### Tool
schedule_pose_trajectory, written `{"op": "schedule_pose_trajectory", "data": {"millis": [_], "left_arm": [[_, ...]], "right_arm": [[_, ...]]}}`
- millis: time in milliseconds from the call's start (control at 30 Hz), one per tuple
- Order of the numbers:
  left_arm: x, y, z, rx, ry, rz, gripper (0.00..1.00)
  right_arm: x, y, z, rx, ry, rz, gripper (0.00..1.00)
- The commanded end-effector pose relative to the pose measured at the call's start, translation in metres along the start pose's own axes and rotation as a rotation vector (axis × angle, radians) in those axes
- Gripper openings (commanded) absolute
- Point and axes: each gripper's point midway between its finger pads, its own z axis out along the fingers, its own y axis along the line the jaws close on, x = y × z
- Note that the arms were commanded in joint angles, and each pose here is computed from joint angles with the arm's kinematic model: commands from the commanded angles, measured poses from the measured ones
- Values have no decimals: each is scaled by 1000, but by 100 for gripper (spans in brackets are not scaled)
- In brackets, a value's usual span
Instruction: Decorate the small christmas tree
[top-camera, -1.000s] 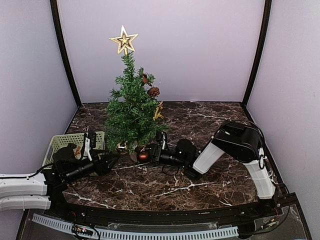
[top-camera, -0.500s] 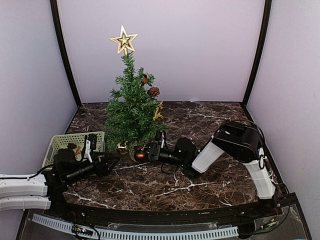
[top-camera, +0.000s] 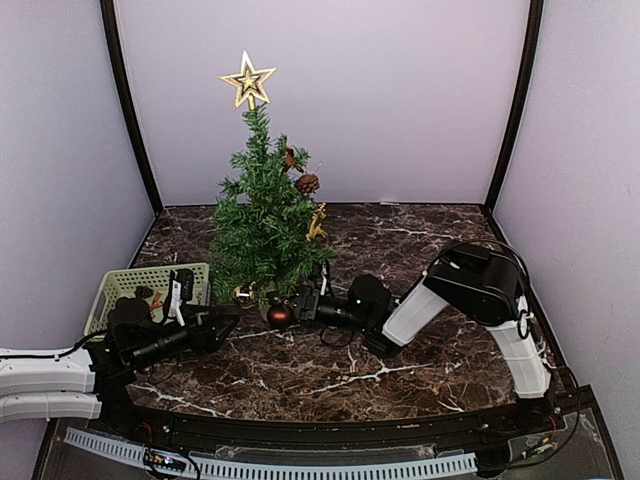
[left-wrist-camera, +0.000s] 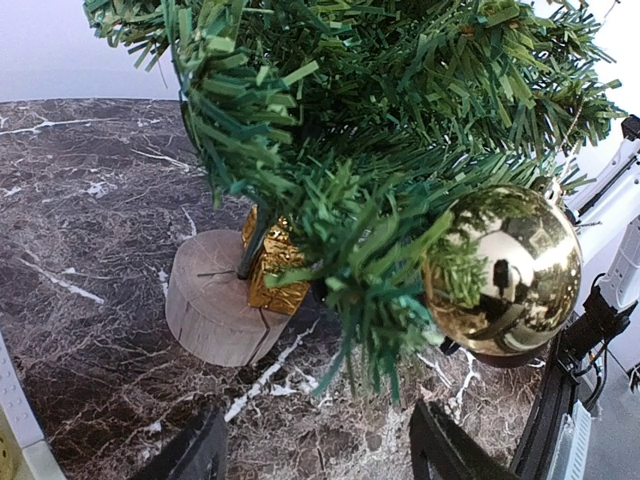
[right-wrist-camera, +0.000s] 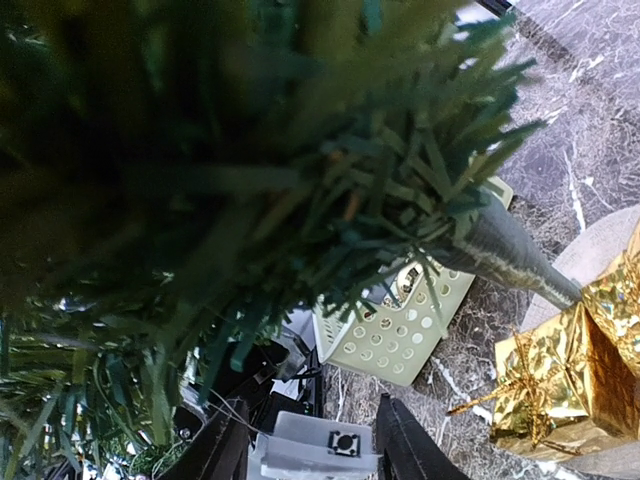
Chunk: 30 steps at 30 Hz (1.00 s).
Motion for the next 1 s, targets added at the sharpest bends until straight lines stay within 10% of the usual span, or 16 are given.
{"op": "schedule_pose_trajectory", "data": {"millis": [0,633,967], "left_arm": [[5,3,-1,-8,8,-3,65],[6,3,-2,-6,10,-6,65],[0,0,-2,0,-5,1,65]], "right_arm": [[-2,12,5,-50,-8,-29,42],[-1,10,5,-47,-10,-25,17],[2,7,-10,8,-15,-85,61]]}}
